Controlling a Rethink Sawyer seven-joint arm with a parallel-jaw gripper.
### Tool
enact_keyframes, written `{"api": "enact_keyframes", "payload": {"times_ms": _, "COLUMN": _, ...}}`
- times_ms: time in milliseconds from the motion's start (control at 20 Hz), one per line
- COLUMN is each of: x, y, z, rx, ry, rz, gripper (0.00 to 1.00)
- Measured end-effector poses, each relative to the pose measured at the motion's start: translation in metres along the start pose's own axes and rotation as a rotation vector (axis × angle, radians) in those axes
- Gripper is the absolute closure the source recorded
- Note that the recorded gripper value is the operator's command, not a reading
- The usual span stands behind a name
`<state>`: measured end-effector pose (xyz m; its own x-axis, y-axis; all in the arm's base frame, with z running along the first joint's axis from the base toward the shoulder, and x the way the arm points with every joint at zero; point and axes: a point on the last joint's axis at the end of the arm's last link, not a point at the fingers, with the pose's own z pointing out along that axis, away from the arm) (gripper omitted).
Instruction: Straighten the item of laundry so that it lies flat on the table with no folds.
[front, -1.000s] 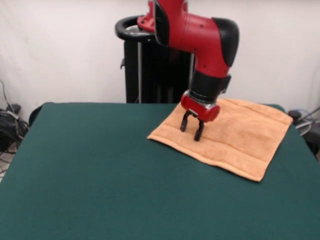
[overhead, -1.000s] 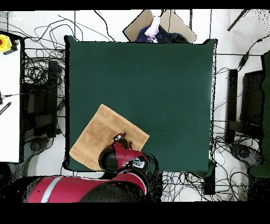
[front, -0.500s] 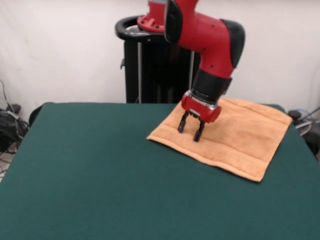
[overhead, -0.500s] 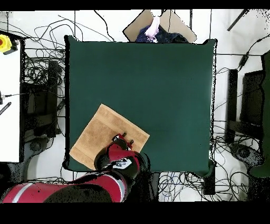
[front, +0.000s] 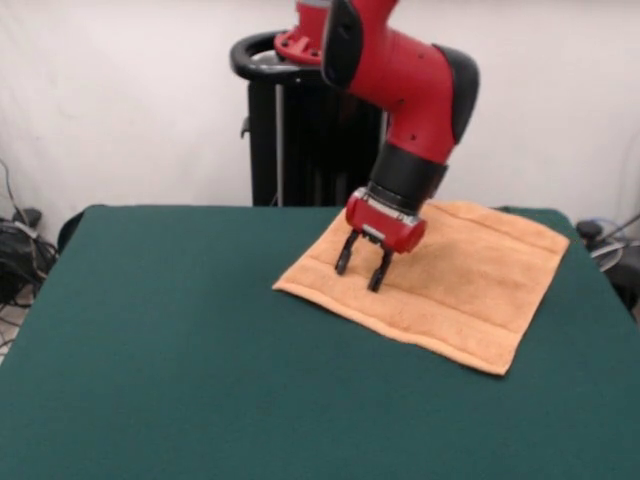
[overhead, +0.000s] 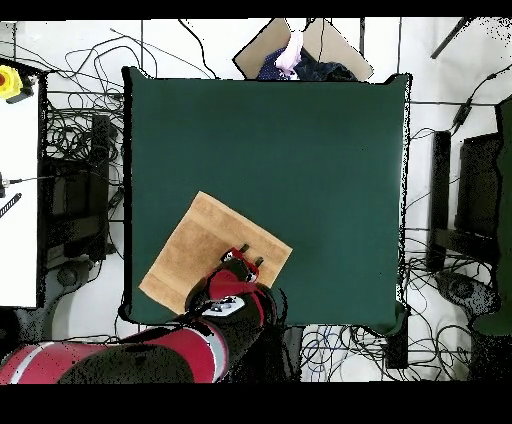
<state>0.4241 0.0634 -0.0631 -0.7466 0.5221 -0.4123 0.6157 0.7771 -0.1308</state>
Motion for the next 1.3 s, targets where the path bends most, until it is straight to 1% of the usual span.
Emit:
{"api": "enact_keyframes", "payload": {"times_ms": 250, "x": -0.038, "y": -0.015, "z": 0.022, "rx": -0.007, "ry": -0.036, "rz": 0.009, "gripper": 0.0}}
{"api": "enact_keyframes", "payload": {"times_ms": 300, "x": -0.052, "y": -0.021, "z": 0.03, "rx": -0.012, "ry": -0.045, "rz": 0.011, "gripper": 0.0}}
{"api": "enact_keyframes", "payload": {"times_ms": 450, "x": -0.078, "y": -0.029, "z": 0.042, "rx": -0.024, "ry": -0.063, "rz": 0.011, "gripper": 0.0}}
{"api": "enact_keyframes", "payload": {"times_ms": 650, "x": -0.103, "y": -0.037, "z": 0.054, "rx": -0.041, "ry": -0.084, "rz": 0.004, "gripper": 0.0}}
{"api": "enact_keyframes", "payload": {"times_ms": 800, "x": -0.115, "y": -0.038, "z": 0.057, "rx": -0.051, "ry": -0.099, "rz": -0.003, "gripper": 0.0}}
{"api": "enact_keyframes", "payload": {"times_ms": 850, "x": -0.116, "y": -0.038, "z": 0.057, "rx": -0.052, "ry": -0.1, "rz": -0.004, "gripper": 0.0}}
{"api": "enact_keyframes", "payload": {"times_ms": 900, "x": -0.123, "y": -0.037, "z": 0.057, "rx": -0.061, "ry": -0.11, "rz": -0.011, "gripper": 0.0}}
{"api": "enact_keyframes", "payload": {"times_ms": 1000, "x": -0.127, "y": -0.036, "z": 0.057, "rx": -0.064, "ry": -0.115, "rz": -0.013, "gripper": 0.0}}
{"api": "enact_keyframes", "payload": {"times_ms": 1300, "x": -0.147, "y": -0.032, "z": 0.057, "rx": -0.073, "ry": -0.134, "rz": -0.023, "gripper": 0.0}}
